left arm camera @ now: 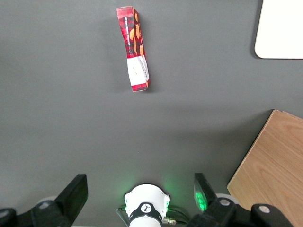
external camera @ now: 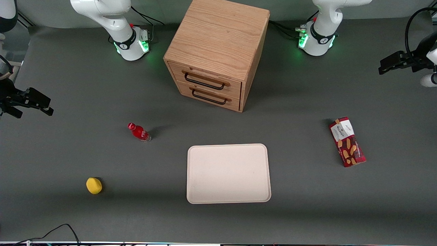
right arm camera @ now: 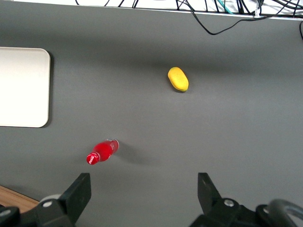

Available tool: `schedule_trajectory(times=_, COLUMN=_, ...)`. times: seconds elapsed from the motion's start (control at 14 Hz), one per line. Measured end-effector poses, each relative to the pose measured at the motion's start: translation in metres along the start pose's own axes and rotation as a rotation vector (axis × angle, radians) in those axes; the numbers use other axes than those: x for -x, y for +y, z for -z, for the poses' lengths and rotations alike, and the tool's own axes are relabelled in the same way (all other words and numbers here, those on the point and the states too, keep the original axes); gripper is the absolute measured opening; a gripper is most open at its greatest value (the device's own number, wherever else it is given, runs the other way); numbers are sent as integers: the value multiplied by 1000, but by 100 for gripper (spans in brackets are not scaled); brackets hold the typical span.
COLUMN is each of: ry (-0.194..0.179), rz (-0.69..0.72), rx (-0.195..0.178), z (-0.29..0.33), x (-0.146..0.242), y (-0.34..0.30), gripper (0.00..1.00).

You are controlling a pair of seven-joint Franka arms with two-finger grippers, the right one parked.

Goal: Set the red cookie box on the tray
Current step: 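Move the left gripper down over the red plaid shortbread box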

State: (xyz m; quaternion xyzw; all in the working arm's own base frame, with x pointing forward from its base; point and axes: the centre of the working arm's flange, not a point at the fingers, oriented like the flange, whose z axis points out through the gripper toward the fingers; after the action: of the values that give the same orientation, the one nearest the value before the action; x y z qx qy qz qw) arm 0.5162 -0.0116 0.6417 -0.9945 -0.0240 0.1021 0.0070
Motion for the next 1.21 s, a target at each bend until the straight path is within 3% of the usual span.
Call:
schedule_trajectory(times=0.43, ry=-34, rz=8, rx=-13, z=-17, x=-15, y=-3, gripper=100)
schedule_trajectory(times=0.71, ry=-50, rz=37, rx=-40, z=-112, x=-95, y=-28, gripper=100)
schedule_trajectory(times=1.0, ry=-21, rz=9, rx=-49, z=-258, x=-164, y=-55, gripper=100)
schedule_trajectory(times=1.21, ry=49, rz=-2, rx=-49, z=-323, x=-173, y=-52, gripper=100)
